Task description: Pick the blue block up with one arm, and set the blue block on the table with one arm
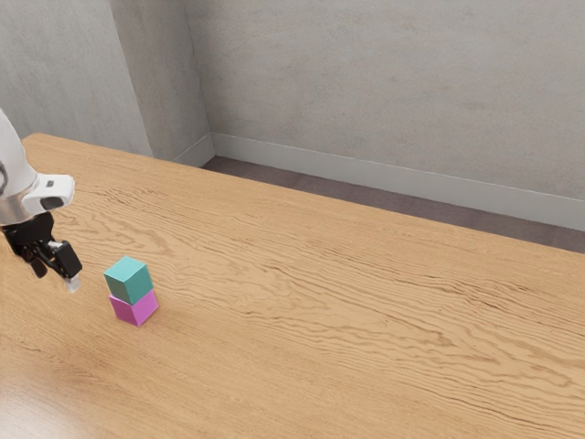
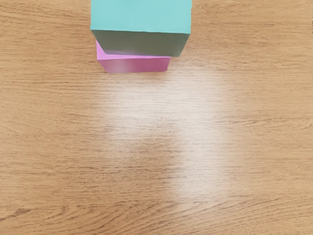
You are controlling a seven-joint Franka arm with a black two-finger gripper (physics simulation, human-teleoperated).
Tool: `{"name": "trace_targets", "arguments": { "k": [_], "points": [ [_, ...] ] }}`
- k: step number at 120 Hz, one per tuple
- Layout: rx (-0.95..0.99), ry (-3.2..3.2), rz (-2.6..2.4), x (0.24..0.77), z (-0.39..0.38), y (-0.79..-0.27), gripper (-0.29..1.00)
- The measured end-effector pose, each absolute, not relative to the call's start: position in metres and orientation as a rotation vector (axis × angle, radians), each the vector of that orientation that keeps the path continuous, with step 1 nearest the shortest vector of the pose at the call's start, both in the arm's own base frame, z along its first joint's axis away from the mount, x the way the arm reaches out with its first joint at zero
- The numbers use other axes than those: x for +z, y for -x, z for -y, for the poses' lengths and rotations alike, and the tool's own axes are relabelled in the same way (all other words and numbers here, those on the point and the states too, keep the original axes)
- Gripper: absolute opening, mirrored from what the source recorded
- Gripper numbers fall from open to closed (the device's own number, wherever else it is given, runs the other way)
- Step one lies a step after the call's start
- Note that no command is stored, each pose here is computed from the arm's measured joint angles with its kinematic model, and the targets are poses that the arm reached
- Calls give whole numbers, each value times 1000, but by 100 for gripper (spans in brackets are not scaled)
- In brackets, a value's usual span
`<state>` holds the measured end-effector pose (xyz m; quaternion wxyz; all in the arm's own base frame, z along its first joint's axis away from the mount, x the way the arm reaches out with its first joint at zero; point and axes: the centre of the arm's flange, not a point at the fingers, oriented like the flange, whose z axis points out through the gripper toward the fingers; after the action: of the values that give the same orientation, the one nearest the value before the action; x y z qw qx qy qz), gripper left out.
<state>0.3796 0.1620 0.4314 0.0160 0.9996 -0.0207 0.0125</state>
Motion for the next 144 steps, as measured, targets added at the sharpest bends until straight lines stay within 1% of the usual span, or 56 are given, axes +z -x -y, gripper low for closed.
{"name": "trace_targets", "arguments": {
  "k": [30,47,66,89,102,120,144],
  "points": [
    [109,-3146,273,425,-156,-451,70],
    [136,-3136,262,420,-157,-480,70],
    [148,-3101,208,413,-153,-489,70],
    [44,-3100,198,385,-152,-492,70],
    [4,-3105,204,390,-154,-502,70],
    [-80,-3097,200,379,-153,-504,70],
    [-110,-3078,198,375,-148,-504,70]
  ]
}}
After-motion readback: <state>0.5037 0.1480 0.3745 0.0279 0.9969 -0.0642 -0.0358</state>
